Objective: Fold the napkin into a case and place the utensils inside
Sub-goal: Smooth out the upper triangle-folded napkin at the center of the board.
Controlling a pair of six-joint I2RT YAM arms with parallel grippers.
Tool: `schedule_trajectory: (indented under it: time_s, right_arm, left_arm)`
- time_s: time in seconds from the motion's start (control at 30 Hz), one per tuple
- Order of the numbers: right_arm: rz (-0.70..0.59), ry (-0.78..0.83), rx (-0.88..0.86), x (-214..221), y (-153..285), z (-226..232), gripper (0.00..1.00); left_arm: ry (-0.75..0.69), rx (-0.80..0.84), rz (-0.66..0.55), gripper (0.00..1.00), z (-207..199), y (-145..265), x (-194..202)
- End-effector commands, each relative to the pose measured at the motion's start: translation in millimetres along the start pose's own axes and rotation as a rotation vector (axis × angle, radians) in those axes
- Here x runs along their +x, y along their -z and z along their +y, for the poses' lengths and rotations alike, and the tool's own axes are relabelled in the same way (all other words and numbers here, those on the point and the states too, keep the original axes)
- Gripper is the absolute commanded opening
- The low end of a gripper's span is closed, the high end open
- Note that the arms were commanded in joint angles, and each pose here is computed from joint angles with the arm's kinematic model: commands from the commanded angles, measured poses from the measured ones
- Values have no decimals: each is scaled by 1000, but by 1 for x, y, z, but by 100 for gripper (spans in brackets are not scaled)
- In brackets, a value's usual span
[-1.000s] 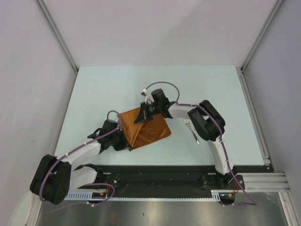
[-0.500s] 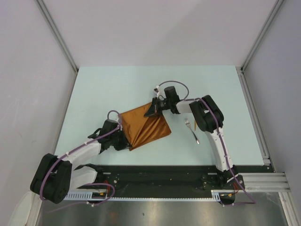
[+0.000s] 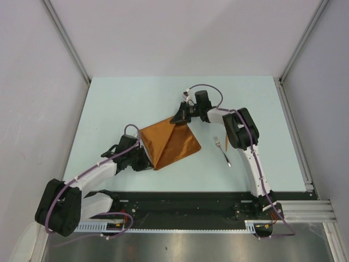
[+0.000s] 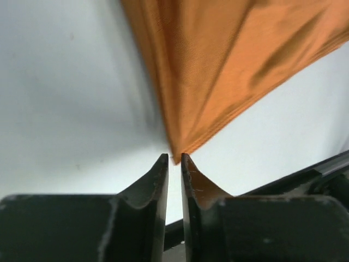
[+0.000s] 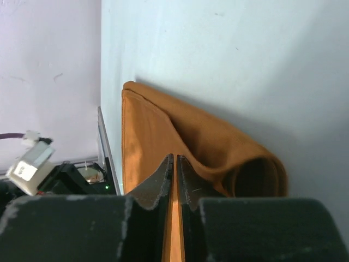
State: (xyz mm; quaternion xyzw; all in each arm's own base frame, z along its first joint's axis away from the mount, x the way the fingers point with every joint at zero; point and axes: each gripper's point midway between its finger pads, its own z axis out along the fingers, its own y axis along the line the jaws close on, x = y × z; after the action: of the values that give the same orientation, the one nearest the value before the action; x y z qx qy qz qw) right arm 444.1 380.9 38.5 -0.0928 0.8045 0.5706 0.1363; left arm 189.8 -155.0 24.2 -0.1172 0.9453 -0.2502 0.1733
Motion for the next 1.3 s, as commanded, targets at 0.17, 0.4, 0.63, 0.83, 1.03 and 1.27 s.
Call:
schedule_trajectory:
  time_s: [0.17,0.4,0.63,0.83,1.03,1.27]
  right_arm:
    - [-35,87,153,-7,44,48,23]
    - [-12,125,330,25,72,40,39]
    - [-23,137,590,45,119,-5,48]
    - [22,105,643,74,129,-27,56]
    - [74,78,619,116,114,-25,55]
    - [7,107,648,114,116,-8,54]
  left_arm:
    - [-41,137,-126,44,-56,42,-64]
    - [78,148,-164,58,-25,41,-124]
    - [104,99,-188,65,-4,39,-177]
    - [157,67,-171,70,12,21,-188]
    - [190,67,-144,72,19,4,-189]
    - [205,26,-164,71,26,-1,-198]
